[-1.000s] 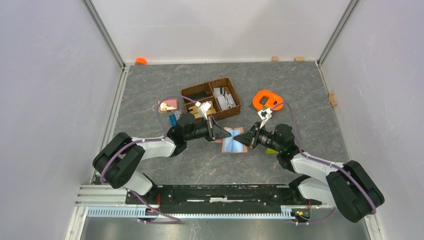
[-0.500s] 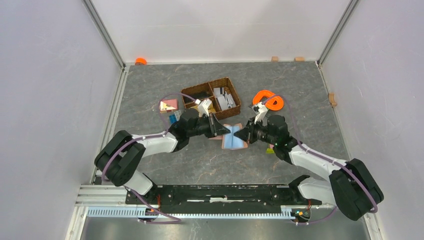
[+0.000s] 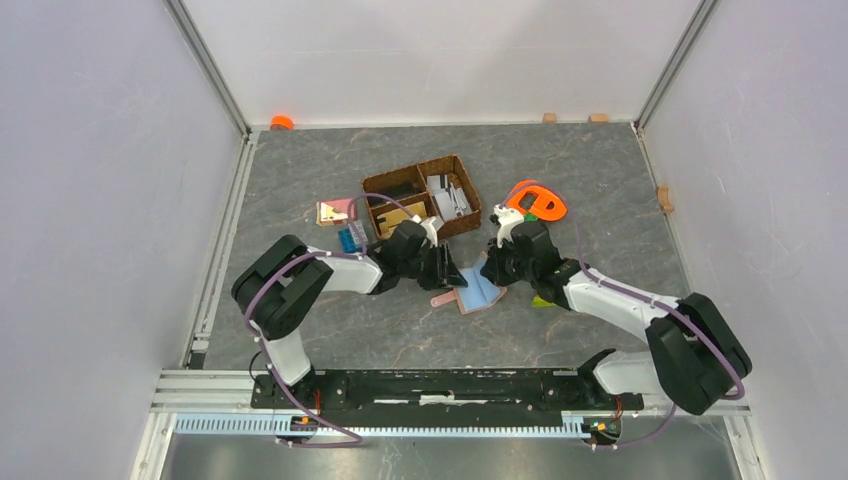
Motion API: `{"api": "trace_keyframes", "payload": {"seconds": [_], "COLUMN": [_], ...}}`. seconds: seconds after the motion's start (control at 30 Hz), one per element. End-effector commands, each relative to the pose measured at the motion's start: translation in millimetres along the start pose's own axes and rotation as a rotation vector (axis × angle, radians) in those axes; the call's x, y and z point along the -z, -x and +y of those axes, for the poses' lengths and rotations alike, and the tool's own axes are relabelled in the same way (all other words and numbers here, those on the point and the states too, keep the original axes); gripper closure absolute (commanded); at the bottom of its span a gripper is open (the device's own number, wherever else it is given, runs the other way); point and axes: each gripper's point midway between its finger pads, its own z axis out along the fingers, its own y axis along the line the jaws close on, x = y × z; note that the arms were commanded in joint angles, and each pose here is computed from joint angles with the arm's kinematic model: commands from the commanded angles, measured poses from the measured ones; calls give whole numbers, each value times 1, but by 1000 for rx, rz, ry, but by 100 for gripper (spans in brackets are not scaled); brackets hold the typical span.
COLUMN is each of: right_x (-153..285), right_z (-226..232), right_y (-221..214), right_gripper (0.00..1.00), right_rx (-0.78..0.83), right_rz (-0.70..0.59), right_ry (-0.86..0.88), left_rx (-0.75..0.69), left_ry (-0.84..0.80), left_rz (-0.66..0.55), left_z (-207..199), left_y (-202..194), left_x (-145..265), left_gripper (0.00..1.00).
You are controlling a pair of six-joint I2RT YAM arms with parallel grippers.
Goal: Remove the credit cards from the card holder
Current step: Place the card holder at the center of the board, then close the card holder at the center of the board.
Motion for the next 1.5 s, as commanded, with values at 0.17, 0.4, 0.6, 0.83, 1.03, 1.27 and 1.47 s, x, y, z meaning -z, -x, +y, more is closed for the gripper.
{"api": "trace_keyframes", "payload": {"seconds": [0.17,0.4,0.6,0.83,1.03,1.27,1.47], "right_x": [-7,-21,-16,-24,-43,-57,-29], "right_z": [-5,18,50,70,74,74,73], "right_y": [27,17,21,9,-12,-29,9], "right_gripper": [71,56,37,32,35,40,44], "right_rx": [172,254,246,233,190,141,181], "right_rz": [-26,25,-54,-13,64,144,-22], "right_ry": [-201,-172,18,141,194,212,180], "left_rx": [-199,-239,-269,-276,-280,-276,-279], "left_ry": [117,125,156,144,132,123,121], "left_rz": [-190,-297,-420,-497,-488,-478,-487], "left_z": [-24,-33,-36,-39,-41,-42,-44], "left_y": [42,55,67,71,70,69,70], "left_x": [63,96,127,144,143,141,143], "left_gripper": [24,24,24,24,24,24,24]}}
